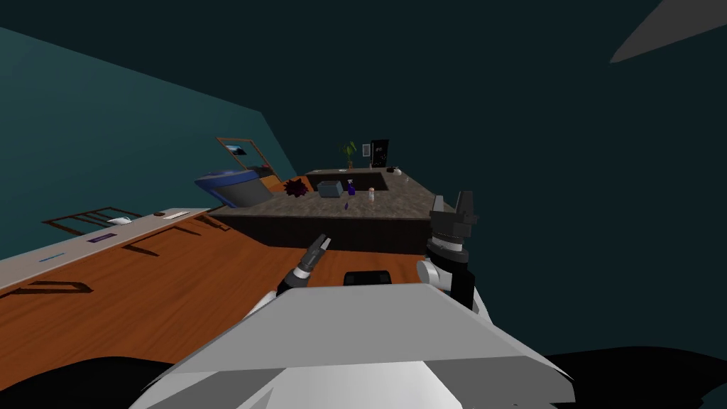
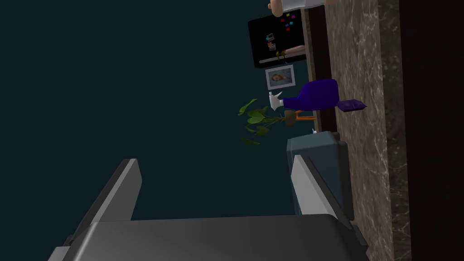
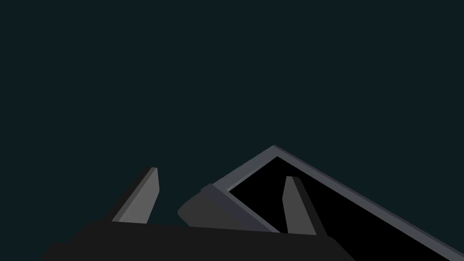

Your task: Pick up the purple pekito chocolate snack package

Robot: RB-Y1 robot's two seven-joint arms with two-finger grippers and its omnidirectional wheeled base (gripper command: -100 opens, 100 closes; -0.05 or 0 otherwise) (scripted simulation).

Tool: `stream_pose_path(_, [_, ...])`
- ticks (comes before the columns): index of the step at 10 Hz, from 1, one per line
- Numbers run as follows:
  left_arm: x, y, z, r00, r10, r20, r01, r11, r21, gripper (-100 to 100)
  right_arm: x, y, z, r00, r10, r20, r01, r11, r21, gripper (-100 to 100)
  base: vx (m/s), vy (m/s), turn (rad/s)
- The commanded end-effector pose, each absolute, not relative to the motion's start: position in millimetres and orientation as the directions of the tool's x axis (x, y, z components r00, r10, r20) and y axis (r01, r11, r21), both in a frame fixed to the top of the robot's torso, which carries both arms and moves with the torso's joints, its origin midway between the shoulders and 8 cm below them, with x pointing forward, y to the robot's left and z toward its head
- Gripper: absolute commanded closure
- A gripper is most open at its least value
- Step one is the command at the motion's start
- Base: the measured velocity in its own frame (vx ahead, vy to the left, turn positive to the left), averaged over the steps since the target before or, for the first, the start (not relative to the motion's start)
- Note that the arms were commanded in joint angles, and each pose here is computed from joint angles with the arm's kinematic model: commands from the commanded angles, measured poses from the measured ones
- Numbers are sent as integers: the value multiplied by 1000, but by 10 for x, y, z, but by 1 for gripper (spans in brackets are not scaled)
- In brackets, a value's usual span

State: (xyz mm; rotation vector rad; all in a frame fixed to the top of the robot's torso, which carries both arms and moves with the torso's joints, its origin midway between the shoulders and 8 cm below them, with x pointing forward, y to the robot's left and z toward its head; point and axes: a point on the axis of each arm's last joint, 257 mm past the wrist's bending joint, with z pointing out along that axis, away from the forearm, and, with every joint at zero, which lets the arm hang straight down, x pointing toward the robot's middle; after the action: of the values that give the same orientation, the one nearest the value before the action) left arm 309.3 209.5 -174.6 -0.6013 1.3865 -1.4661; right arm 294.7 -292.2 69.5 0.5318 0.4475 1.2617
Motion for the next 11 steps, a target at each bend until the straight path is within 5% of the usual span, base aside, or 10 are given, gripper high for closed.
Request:
stream_pose_path(1, [3004,2099,-1882,-430,-861,-271,283,156,-946,-100,2947,-2922,695,249,968,-27,-769,214,603,0,-49,-48,-107])
stream_pose_path(11, [2223,2346,-3162,-702,-695,-159,-62,281,-958,-100,2946,-2923,694,249,968,-27,-769,214,603,0,-19,-53,-166])
